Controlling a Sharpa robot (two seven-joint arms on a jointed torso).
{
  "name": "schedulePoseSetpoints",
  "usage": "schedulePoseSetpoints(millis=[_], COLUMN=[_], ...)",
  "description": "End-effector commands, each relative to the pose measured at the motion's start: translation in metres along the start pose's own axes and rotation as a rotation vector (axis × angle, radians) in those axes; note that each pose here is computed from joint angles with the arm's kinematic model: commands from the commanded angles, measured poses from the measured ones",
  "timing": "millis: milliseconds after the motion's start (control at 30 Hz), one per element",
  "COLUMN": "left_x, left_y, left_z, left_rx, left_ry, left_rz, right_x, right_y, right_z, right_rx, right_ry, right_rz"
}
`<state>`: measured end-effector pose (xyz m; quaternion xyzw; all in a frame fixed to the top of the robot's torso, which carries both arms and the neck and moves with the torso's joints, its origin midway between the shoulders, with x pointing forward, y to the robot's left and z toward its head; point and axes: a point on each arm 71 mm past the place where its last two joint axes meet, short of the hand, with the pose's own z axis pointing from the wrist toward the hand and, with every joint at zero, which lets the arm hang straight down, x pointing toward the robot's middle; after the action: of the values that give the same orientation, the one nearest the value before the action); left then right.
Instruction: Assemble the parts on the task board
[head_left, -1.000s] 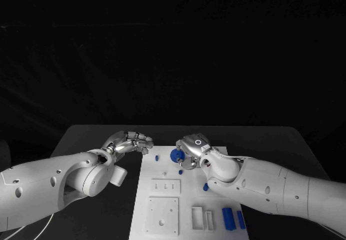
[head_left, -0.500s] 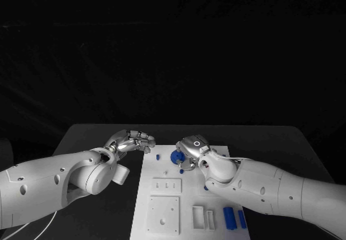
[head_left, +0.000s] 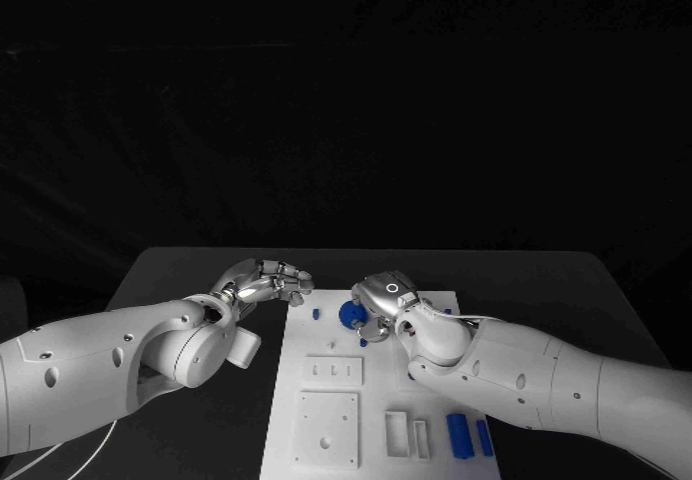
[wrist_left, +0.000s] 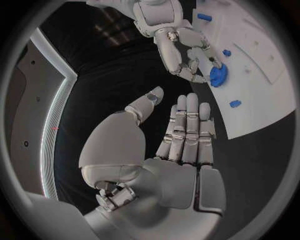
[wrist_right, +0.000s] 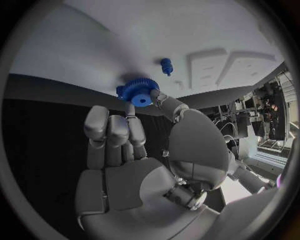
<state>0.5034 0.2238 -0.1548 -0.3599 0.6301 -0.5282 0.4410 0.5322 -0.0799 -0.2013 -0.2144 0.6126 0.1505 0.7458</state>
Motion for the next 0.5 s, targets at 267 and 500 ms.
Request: schedulePoseSetpoints(millis=[267,500], left_x=[0.0021,0.0033], left_y=[-0.0015,-0.0018], left_z=[0.0005,0.0007], left_rx=[0.008,0.008], left_ry=[0.012,0.015], left_rz=[0.0,0.0], right_x=[0.0027,0.0037], right_y=[0.0052,0.0046], right_z=[0.0024,0.0036], right_rx=[0.003,0.009], right_ry=[0.032,0.04], right_rz=[0.019,0.024])
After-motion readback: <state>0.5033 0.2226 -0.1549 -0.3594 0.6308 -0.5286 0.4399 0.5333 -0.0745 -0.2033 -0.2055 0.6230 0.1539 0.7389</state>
